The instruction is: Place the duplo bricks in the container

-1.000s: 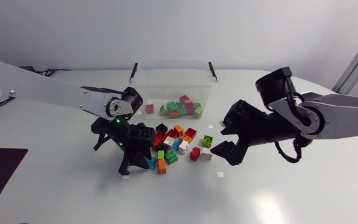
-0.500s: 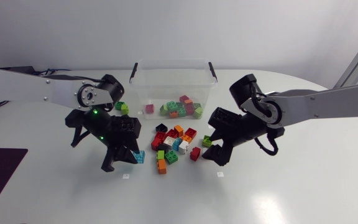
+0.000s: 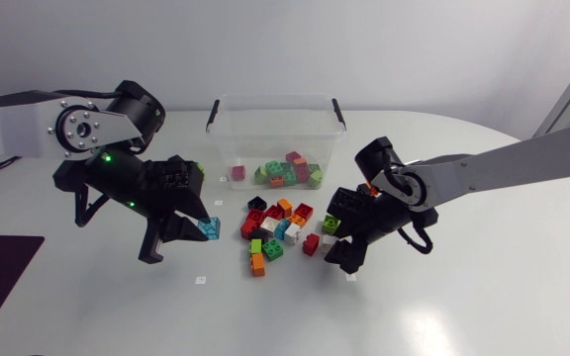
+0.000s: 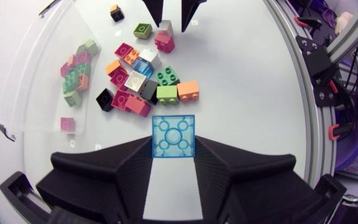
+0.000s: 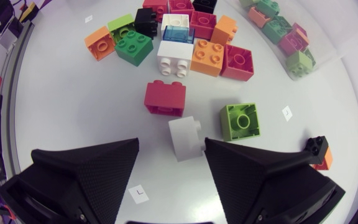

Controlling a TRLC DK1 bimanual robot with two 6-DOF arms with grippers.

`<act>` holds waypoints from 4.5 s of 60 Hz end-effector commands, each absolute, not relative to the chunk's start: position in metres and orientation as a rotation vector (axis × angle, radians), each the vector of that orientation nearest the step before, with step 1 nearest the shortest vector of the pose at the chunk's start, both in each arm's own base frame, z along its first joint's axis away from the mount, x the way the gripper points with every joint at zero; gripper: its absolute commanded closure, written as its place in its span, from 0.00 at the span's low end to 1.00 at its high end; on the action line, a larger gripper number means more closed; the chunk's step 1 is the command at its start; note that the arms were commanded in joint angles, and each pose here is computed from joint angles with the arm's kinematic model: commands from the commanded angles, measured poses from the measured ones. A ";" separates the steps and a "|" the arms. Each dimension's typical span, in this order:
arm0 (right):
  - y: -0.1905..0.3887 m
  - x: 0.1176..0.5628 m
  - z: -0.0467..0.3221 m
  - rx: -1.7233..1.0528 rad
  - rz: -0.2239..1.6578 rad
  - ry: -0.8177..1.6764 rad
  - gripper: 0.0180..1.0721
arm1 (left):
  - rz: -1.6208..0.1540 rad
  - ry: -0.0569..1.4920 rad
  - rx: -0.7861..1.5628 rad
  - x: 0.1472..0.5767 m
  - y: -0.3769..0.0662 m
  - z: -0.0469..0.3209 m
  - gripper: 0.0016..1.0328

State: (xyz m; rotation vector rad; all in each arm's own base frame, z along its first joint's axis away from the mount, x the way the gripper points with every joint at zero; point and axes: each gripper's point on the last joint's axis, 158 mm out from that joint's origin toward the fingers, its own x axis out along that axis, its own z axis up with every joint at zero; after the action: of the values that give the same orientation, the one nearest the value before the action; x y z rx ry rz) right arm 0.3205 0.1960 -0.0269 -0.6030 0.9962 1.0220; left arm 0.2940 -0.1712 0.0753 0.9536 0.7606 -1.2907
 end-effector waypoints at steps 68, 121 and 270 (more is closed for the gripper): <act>0.193 0.330 0.041 -0.588 0.952 0.854 0.81 | -0.927 0.560 0.576 0.426 -0.221 0.180 0.82; 0.223 0.419 0.158 -0.347 0.799 0.648 0.81 | -0.602 0.566 0.339 0.559 -0.217 0.177 0.76; 0.169 0.460 0.205 -0.174 0.533 0.578 0.05 | -0.788 0.827 0.745 0.379 -0.197 -0.014 0.05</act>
State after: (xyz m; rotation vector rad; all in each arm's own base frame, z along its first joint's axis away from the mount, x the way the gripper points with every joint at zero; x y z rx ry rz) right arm 0.4676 0.1793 0.2044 -0.1932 0.5819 0.5478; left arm 0.3731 -0.1917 -0.0122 0.7652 0.8241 -0.8006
